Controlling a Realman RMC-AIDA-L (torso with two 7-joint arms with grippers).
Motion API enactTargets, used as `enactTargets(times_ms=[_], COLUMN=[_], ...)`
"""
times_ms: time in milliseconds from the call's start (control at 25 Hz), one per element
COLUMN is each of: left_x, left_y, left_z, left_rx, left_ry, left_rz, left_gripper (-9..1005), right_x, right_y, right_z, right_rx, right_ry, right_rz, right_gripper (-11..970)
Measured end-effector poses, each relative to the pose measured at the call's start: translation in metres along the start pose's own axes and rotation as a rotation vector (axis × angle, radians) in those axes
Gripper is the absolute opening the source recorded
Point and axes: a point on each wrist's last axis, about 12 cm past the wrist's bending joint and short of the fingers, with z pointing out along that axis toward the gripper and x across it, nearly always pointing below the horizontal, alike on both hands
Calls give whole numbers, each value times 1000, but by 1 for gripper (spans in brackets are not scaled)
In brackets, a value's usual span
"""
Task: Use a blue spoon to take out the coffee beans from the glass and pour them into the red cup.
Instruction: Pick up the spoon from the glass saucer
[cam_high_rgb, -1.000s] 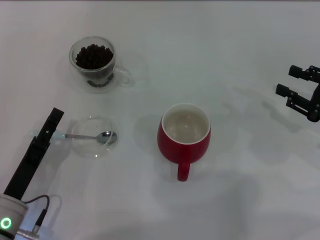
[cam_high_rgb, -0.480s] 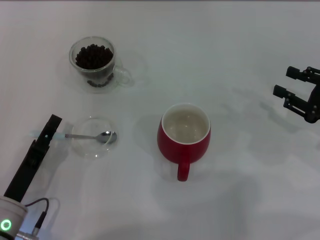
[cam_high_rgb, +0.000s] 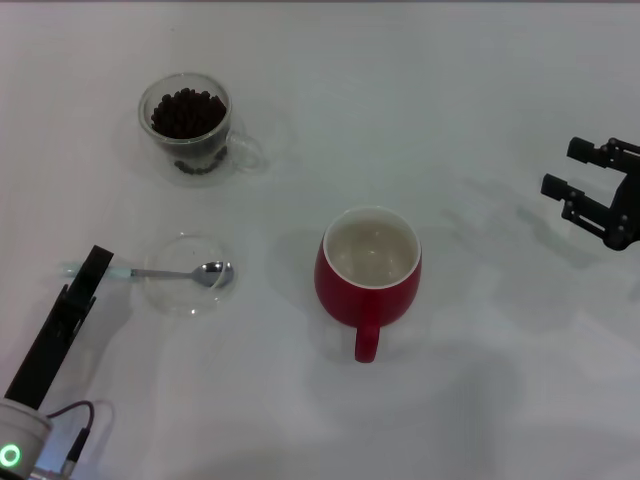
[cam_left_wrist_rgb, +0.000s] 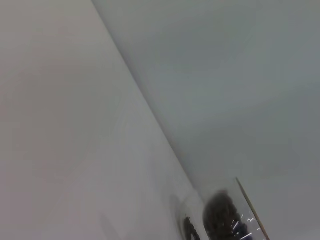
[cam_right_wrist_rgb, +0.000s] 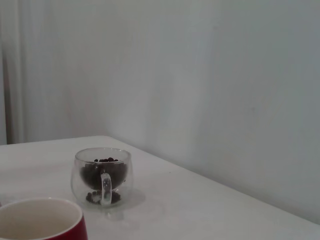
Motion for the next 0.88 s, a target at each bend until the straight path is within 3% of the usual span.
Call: enactTargets(times_ms=[160, 400, 880], left_x=[0, -5, -24], left_y=[1, 0, -4], left_z=[-2, -2, -9], left_rx=[-7, 12, 120], left_ry=[-8, -10, -59], left_rz=[2, 44, 133], left_gripper=[179, 127, 125], right_x=[1, 1, 1], right_y=[1, 3, 9], right_z=[1, 2, 6], right_rx=[-1, -5, -17], right_ry=[2, 2, -20], right_rz=[3, 5, 16], right_gripper=[544, 544, 543])
